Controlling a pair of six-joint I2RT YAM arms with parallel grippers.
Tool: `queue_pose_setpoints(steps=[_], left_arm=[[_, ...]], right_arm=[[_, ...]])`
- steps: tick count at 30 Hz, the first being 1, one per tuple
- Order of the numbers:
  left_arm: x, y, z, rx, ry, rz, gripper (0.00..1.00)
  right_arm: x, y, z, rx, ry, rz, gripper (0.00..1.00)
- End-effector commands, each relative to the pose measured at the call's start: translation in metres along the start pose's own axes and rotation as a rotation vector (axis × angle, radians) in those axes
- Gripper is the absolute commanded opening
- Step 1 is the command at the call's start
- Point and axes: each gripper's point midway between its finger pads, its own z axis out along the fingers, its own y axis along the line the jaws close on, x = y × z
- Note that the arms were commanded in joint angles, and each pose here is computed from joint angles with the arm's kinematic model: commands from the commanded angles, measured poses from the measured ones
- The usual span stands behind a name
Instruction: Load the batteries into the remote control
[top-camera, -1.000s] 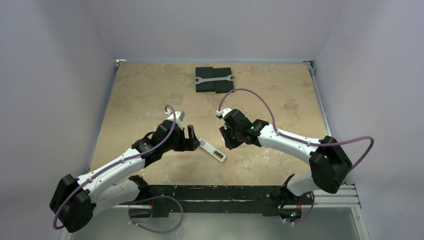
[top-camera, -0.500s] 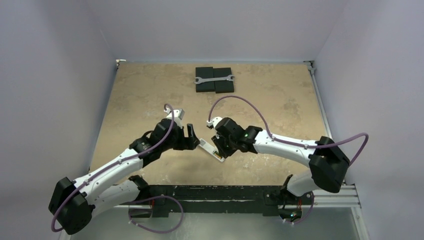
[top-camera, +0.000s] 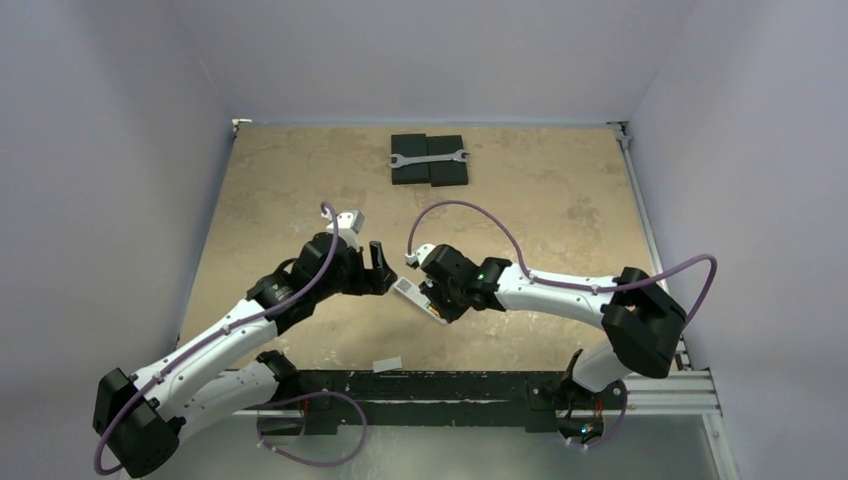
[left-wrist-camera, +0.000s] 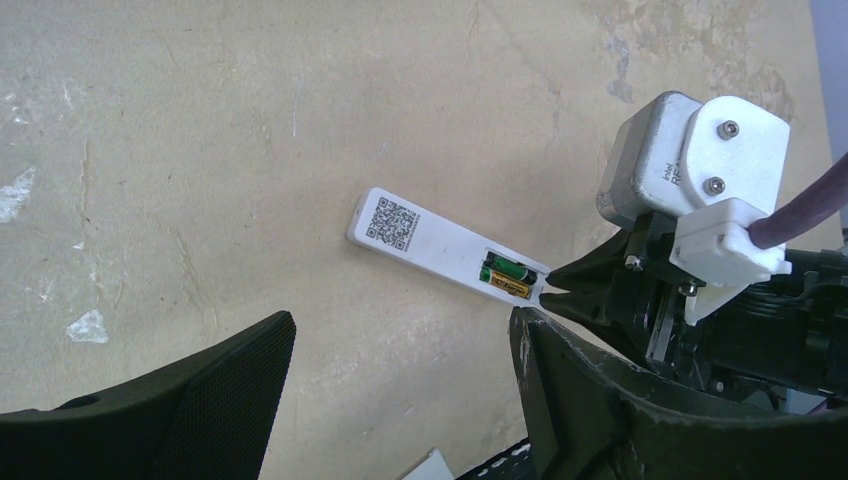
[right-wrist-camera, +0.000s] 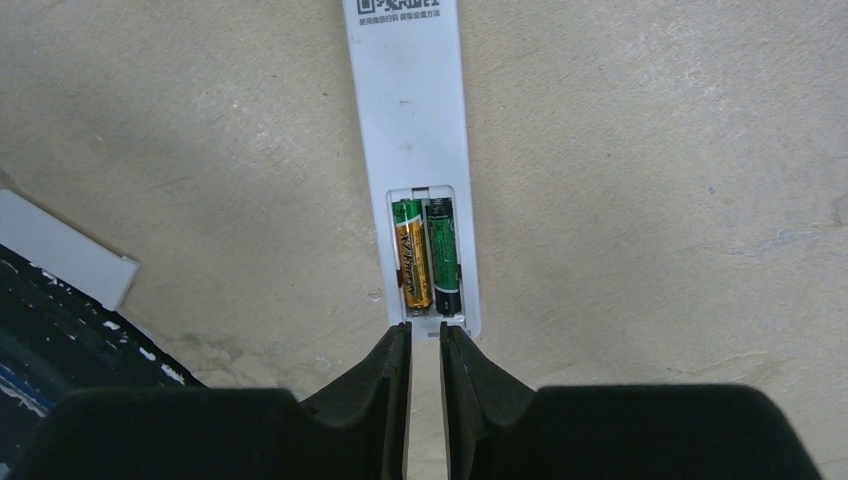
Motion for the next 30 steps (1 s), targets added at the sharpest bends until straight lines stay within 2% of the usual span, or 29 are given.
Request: queue_pose_setpoints(steps=[1,16,21,30], left_arm=[[-0.019,-0.003,-0.009,-0.006,-0.051,0.025,0.79],[-0.007,-0.001,-0.011,0.008,-0.030,-0.018,0.79],[-0.006,0.001,-0.015,-0.004,-0.037,-0.038,0.79],[-0.012,0.012,-0.027,-0.063,-0.072,-0.065,0.78]], right_arm=[[-0.020,0.002,-0.009,0.010,-0.060,-0.013,0.24],[-0.033,0.042,-0.026,-0.135,-0.150,-0.054,0.50],[-0.035,0.063,-0.041,-0.232,-0.212,-0.078,0.55],[-0.027,0.105,-0.066,-0.389,-0.326,-0.198,0.57]])
